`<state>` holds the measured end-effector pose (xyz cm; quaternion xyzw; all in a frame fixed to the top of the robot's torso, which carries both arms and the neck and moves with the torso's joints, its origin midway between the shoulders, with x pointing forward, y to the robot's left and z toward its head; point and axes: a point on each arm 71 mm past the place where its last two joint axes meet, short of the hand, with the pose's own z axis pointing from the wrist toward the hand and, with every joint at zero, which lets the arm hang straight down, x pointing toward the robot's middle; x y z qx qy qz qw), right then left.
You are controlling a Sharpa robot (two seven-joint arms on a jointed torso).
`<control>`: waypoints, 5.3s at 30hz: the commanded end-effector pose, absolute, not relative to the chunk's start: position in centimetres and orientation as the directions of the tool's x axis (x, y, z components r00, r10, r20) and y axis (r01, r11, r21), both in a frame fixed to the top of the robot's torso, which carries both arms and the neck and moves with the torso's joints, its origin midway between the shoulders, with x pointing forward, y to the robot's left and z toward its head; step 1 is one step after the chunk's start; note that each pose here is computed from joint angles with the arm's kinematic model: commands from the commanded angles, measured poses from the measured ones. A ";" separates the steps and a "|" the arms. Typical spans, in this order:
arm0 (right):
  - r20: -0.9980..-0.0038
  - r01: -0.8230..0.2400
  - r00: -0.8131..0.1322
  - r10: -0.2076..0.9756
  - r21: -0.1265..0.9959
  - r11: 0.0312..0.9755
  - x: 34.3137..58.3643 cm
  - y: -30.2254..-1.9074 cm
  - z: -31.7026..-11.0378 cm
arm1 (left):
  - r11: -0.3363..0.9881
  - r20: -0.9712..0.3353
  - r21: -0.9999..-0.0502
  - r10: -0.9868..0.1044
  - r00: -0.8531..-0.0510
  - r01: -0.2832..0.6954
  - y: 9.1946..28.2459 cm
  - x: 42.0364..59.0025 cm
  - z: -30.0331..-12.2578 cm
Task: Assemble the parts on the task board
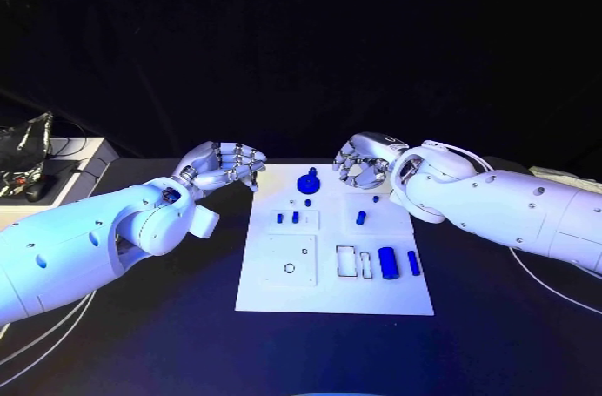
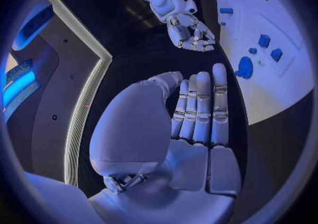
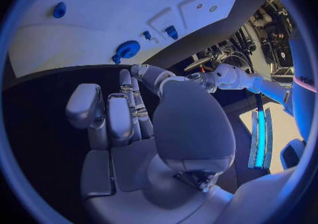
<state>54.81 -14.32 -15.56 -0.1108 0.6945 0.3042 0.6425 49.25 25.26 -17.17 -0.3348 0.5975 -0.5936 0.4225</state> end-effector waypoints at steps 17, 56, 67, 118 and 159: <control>-0.863 -0.563 0.073 0.500 0.378 0.735 54.3 -15.6 -13.1 | 0.475 -0.580 -0.809 -0.739 -0.342 0.346 22.3 51.0 -16.7; -0.592 -0.405 0.016 0.805 0.733 0.547 55.9 -19.3 -12.3 | 0.780 -0.974 -0.133 0.011 -0.227 0.611 11.8 54.8 -17.5; -0.573 -0.398 0.012 0.819 0.749 0.530 56.0 -19.4 -12.0 | 0.781 -0.978 -0.128 0.004 -0.209 0.612 11.1 55.2 -17.6; -0.561 -0.399 0.004 0.828 0.758 0.516 55.9 -19.5 -11.2 | 0.788 -0.968 -0.118 0.045 -0.248 0.605 10.8 56.0 -19.1; -0.562 -0.397 0.008 0.827 0.757 0.518 56.0 -19.8 -11.2 | 0.794 -0.967 -0.123 0.040 -0.253 0.596 10.8 55.9 -19.0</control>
